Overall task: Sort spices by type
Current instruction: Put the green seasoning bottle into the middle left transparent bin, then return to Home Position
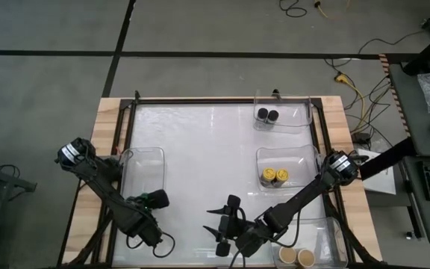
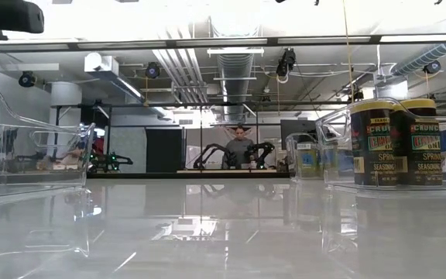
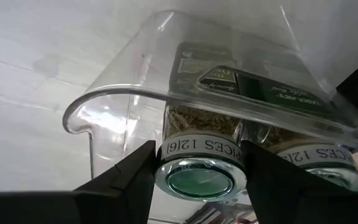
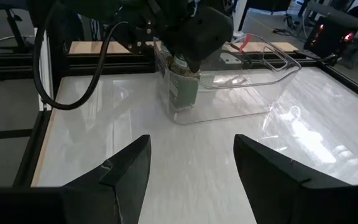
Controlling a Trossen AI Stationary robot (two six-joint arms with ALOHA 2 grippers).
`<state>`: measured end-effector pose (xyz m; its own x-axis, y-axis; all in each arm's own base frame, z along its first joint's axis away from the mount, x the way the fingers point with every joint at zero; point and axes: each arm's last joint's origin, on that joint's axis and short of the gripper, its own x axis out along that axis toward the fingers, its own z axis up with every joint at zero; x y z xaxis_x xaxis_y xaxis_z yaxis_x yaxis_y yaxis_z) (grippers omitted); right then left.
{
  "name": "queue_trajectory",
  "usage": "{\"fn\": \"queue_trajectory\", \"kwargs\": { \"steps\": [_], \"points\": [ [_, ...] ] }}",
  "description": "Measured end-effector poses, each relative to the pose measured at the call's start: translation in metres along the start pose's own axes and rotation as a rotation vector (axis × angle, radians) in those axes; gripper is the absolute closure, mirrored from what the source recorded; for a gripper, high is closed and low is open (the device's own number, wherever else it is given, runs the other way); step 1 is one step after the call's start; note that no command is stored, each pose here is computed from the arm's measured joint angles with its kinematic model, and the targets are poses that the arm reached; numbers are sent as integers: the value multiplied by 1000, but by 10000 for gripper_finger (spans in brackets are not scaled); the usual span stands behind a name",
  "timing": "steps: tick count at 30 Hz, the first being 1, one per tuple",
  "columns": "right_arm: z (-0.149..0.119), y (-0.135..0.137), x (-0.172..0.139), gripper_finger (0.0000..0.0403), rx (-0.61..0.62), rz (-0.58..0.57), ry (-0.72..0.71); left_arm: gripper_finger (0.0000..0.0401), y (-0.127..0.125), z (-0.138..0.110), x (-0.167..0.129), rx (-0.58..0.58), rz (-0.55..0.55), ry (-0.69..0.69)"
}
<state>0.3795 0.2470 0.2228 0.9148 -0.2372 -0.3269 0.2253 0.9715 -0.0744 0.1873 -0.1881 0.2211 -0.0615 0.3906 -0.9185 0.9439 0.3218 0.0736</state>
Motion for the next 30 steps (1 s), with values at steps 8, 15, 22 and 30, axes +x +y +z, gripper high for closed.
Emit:
{"fn": "queue_trajectory", "kwargs": {
  "steps": [8,15,22,30],
  "points": [
    [0,0,0,184,-1,0,0,183,0,0,0,-1,1,-4],
    [0,0,0,184,-1,0,1,170,0,0,0,-16,1,-2],
    [0,0,0,184,-3,-1,2,168,1,-3,-9,-19,-5,13],
    [0,-1,1,184,-2,-3,3,168,2,-8,-19,-23,15,44]
  ]
}}
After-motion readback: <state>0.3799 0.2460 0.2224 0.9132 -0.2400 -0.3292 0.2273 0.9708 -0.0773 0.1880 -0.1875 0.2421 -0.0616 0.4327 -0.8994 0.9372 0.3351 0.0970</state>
